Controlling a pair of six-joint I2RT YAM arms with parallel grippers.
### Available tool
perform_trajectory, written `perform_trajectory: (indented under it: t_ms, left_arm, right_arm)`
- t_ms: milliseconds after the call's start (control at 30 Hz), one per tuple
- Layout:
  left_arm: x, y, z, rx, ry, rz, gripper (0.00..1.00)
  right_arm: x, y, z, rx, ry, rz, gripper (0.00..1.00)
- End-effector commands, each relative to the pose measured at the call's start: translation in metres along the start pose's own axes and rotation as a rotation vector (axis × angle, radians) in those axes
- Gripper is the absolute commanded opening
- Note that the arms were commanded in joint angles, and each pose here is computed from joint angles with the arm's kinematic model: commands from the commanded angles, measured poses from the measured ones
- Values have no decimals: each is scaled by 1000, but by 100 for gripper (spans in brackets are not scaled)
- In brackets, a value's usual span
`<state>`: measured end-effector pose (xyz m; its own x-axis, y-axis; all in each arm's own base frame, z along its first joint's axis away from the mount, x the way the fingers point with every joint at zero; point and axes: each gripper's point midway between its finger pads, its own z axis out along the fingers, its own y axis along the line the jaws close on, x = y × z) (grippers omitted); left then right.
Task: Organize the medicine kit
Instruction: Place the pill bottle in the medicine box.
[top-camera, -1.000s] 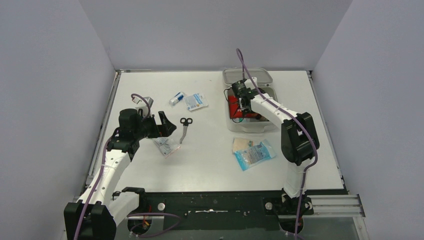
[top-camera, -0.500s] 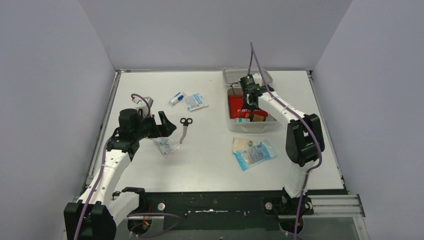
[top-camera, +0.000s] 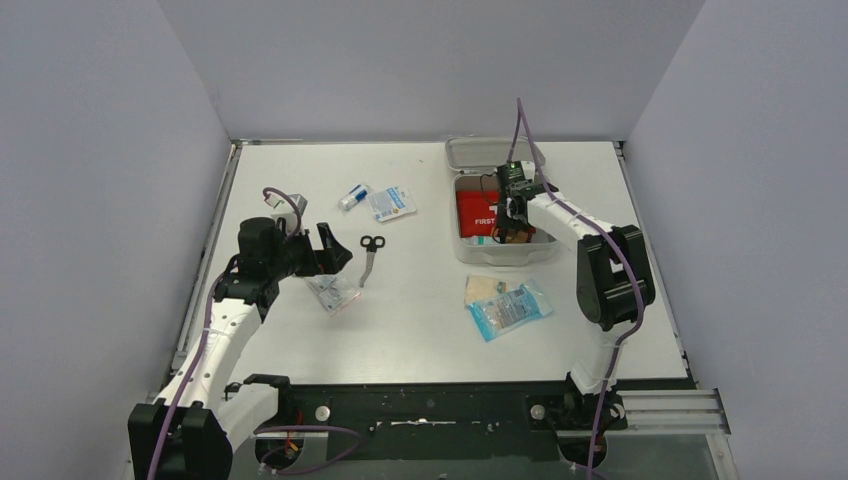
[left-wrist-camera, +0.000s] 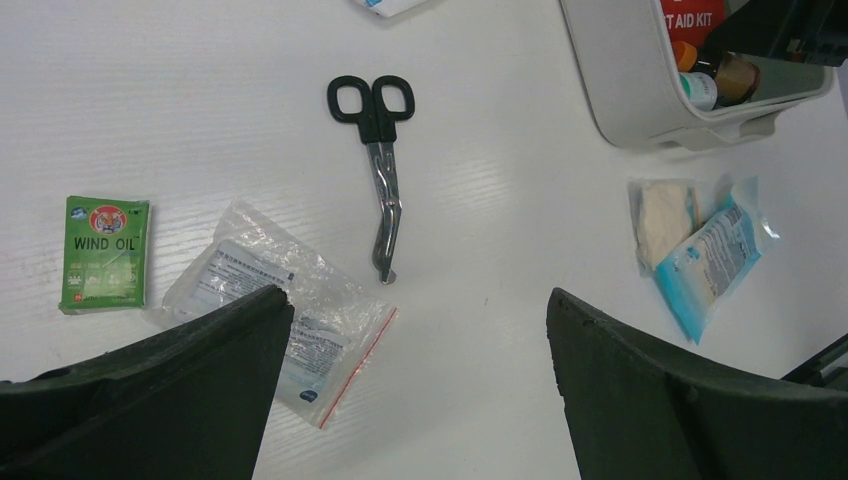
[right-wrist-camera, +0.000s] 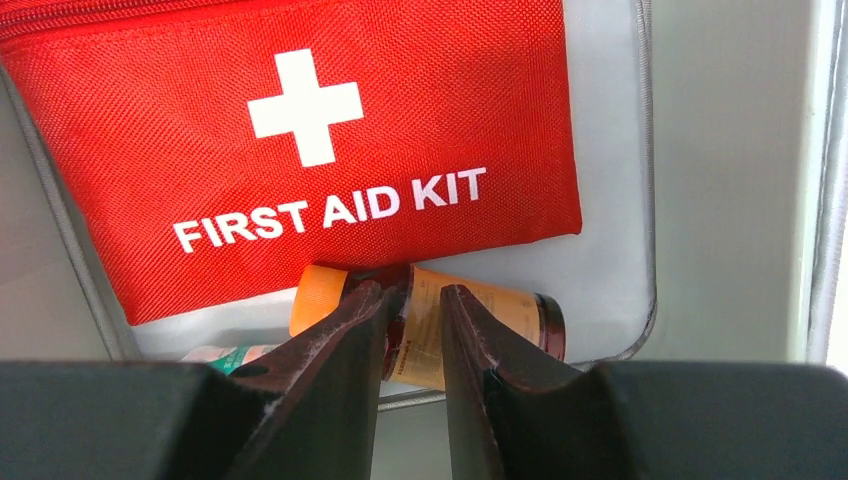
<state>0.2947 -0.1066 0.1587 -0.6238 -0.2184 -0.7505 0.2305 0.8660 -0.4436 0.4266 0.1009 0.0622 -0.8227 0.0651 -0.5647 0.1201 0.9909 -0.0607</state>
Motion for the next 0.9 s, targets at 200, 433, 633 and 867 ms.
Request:
perform_trajectory:
  t_ms: [200,433,633,867]
  left_arm:
    - [-11,7,-1,-47,-24,33,97]
    - [-13,23,-3,-136,-31,18,97]
    - [-14,39,-6,-229,-37,3,97]
    - [-13,51,2,-282,-17,-39,93]
  right_arm:
    - [18,-5,2,-39,7,24,26]
    - [-14,-5,-28,-59,-71,24,28]
    - [-32,-2,-63,-121,-144,34,37]
    - [-45,21,-128,-326,-299,28,49]
